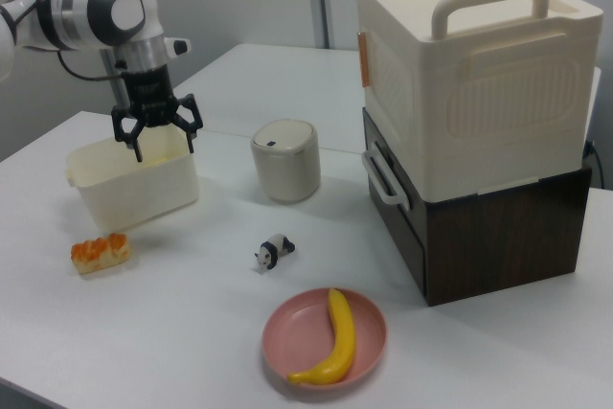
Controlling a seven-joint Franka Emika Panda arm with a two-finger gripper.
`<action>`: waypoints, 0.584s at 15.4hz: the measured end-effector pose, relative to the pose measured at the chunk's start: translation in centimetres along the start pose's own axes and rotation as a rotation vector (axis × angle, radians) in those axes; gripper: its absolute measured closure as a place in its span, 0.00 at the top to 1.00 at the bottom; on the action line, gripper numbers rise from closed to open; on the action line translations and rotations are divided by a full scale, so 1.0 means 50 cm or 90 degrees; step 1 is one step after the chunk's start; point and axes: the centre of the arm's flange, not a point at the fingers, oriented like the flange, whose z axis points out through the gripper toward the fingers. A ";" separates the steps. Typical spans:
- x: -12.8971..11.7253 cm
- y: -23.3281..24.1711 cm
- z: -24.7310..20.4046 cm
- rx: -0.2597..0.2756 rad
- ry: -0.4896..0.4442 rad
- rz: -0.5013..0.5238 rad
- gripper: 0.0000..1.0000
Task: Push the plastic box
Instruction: 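Move the gripper over to the rim of the cream plastic box, then lower the gripper against the box rim and push it away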
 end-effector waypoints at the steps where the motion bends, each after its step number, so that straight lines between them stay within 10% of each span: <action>1: 0.011 -0.010 0.013 0.003 -0.006 -0.024 1.00; 9: 0.136 -0.089 0.148 0.002 -0.015 -0.130 1.00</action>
